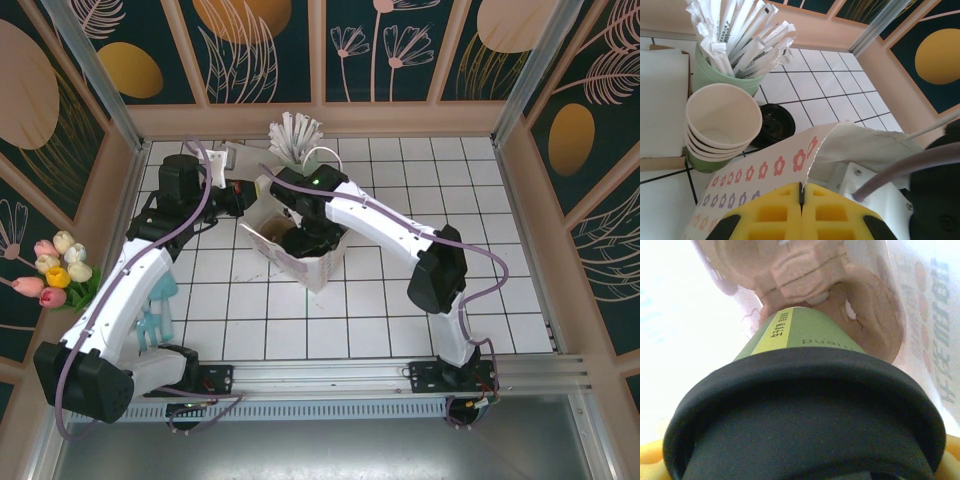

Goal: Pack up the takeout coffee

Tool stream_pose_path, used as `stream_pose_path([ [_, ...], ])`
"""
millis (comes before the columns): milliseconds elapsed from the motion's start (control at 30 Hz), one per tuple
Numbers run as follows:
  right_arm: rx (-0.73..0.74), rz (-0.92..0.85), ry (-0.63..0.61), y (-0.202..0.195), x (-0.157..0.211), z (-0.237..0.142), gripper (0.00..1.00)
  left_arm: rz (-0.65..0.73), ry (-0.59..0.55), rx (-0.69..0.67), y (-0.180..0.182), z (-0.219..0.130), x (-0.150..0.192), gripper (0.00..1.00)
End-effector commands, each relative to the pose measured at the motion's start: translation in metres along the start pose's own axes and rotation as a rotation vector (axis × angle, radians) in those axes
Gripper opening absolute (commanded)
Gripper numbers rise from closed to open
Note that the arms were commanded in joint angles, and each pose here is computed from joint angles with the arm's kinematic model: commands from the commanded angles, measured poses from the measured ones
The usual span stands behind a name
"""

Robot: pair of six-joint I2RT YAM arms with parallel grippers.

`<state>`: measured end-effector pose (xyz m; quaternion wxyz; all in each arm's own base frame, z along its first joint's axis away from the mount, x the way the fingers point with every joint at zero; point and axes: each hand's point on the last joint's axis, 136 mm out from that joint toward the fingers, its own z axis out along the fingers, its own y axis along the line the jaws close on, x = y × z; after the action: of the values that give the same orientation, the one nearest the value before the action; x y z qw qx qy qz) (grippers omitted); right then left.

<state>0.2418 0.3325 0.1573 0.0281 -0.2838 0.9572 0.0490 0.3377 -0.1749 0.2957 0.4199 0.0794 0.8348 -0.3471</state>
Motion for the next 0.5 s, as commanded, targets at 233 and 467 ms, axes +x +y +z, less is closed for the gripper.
stream_pose_path([
  [233,0.001,0.026,0.015,-0.003,0.005,-0.004,0.5,0.011,-0.067,0.061,-0.015,-0.011,-0.01,0.0],
  [467,-0.077,0.039,-0.108,0.018,-0.02,-0.039,0.48,-0.055,-0.151,0.033,-0.012,-0.019,-0.023,0.0],
])
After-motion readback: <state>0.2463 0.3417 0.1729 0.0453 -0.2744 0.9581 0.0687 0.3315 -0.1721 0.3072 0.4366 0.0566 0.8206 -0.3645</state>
